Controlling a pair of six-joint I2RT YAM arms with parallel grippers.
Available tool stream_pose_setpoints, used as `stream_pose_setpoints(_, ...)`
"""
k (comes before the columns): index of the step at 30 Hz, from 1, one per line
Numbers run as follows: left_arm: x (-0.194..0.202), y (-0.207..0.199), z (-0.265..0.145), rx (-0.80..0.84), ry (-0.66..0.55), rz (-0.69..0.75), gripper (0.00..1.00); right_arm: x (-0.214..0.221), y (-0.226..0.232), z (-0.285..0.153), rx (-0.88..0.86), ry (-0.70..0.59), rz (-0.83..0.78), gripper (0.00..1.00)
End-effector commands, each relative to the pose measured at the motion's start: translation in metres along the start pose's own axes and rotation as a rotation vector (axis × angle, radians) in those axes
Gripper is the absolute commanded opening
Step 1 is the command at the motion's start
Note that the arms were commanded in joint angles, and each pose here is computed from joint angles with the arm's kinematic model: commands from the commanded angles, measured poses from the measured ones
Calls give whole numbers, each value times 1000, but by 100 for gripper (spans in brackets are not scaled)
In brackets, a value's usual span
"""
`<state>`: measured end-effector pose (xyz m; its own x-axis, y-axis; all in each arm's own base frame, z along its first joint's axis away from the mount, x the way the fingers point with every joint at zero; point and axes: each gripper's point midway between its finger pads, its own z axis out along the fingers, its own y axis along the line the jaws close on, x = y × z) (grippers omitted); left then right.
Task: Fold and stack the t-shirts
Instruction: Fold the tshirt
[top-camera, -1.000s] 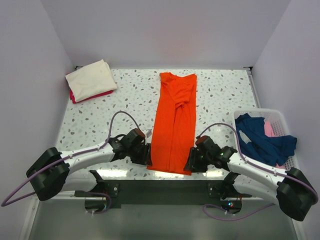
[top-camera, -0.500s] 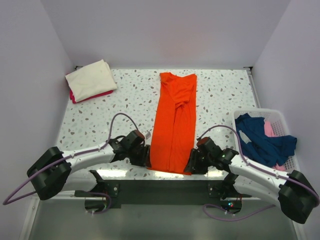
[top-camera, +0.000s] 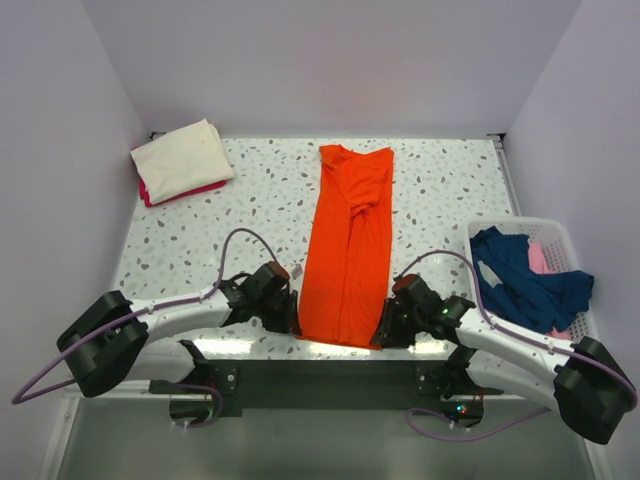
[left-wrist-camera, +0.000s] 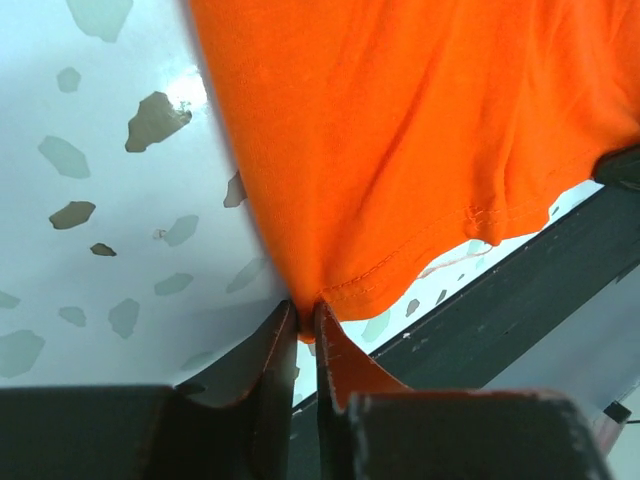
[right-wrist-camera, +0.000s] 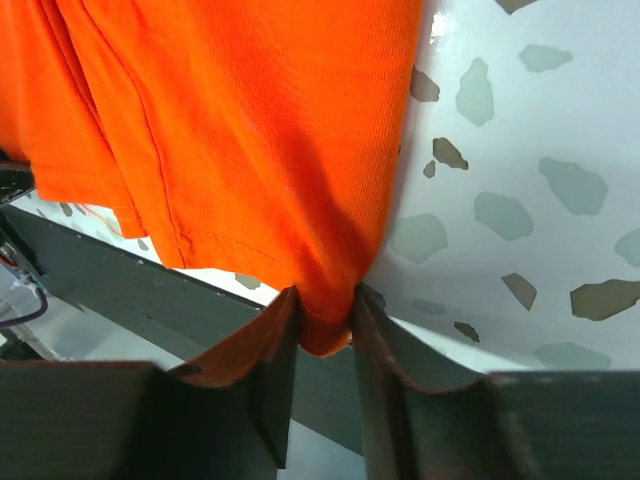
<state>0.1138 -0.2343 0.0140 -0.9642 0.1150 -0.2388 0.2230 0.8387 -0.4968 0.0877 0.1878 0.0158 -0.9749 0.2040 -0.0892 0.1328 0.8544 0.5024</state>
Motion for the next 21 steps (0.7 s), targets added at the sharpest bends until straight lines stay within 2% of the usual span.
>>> stream_pose_setpoints(1, 9, 6, 6, -6, 24, -20, 16, -5, -14, 6, 58, -32, 12, 28)
stream_pose_setpoints(3, 12, 4, 7, -4, 26, -23, 4, -3, -17, 5, 71, -25, 4, 22)
stream_pose_setpoints(4, 11, 2, 6, 0, 22, -20, 0, -3, -18, 4, 76, -26, -3, 15)
stream_pose_setpoints(8, 18, -6, 4, 7, 27, -11, 0, 1, -23, -2, 95, -11, -38, 2)
stream_pose_setpoints(12, 31, -12, 1, 3, 47, -6, 0, 12, -36, -12, 130, 31, -84, 0)
stream_pose_setpoints(16, 26, -27, -13, 42, 16, -2, 0, 17, -33, -29, 118, 44, -116, 0)
stream_pose_setpoints(21, -9, -43, -24, 33, -59, 46, 0, -21, -19, -56, 177, -113, -200, 0)
